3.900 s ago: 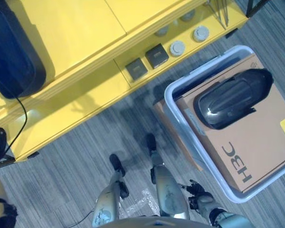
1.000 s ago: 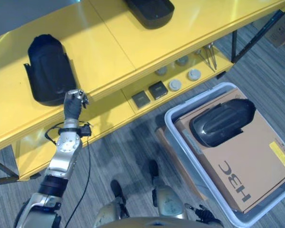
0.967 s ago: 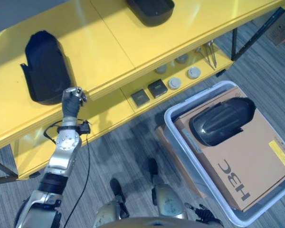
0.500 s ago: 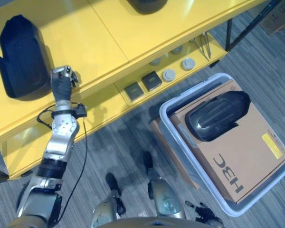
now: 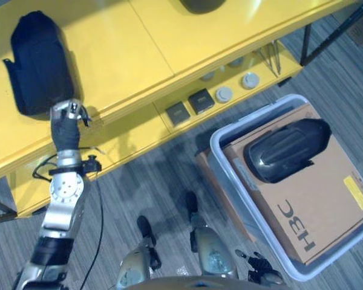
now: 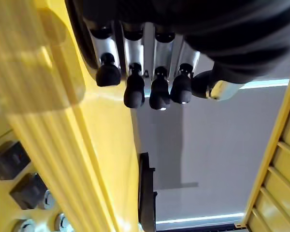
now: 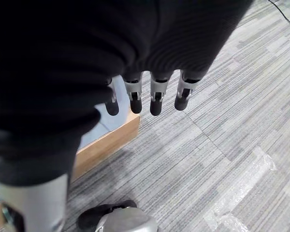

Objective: Move parts from the plastic box to the shelf.

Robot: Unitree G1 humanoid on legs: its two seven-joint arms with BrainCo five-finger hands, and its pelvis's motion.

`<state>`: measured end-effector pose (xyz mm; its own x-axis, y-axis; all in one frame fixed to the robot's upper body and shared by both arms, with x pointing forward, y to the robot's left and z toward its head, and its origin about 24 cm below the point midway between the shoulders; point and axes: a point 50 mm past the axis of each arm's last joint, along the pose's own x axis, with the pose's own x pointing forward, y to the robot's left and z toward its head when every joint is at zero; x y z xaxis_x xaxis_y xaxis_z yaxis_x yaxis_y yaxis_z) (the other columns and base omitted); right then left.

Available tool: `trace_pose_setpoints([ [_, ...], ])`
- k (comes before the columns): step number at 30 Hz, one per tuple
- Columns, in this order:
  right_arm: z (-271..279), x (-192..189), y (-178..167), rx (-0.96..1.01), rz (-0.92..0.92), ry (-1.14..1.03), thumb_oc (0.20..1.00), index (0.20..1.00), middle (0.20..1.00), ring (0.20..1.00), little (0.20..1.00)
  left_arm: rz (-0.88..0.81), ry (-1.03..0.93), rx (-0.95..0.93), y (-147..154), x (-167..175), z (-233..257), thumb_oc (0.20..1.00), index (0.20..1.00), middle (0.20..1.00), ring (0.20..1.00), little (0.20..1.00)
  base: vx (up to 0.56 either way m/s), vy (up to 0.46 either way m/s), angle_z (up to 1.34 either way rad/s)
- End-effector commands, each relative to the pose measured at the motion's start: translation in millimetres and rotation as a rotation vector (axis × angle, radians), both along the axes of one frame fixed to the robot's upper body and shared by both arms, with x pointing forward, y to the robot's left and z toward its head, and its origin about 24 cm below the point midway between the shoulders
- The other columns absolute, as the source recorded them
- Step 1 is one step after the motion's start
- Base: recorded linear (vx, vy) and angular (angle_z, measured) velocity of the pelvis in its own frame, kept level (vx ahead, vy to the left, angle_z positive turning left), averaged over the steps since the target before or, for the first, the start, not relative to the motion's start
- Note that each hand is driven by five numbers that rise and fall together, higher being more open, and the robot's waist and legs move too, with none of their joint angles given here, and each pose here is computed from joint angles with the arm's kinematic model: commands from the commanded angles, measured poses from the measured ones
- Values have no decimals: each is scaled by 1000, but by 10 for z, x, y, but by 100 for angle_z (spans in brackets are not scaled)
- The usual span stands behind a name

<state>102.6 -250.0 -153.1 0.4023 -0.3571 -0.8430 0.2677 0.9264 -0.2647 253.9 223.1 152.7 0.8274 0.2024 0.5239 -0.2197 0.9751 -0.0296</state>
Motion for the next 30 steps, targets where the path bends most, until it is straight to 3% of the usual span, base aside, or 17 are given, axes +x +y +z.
trace_pose_setpoints([
  [1, -57, -194, -3, -7, -41, 75, 1000, 1000, 1000, 1000, 1000, 2, -144, 4, 62, -49, 243, 200, 200, 200, 200, 200, -19, -20, 25],
  [10, -33, -107, 6, -23, 9, 44, 1000, 1000, 1000, 1000, 1000, 211, -168, 91, 323, 36, 350, 200, 200, 200, 200, 200, -10, -4, 6],
  [22, -8, -25, 1, -38, 22, 20, 1000, 1000, 1000, 1000, 1000, 274, -67, 56, 413, 352, 243, 200, 200, 200, 200, 200, 6, 6, -3],
  [30, -5, -18, 6, -45, 33, 17, 1000, 1000, 1000, 1000, 1000, 291, -115, 69, 395, 462, 424, 200, 200, 200, 200, 200, 7, 4, -2],
])
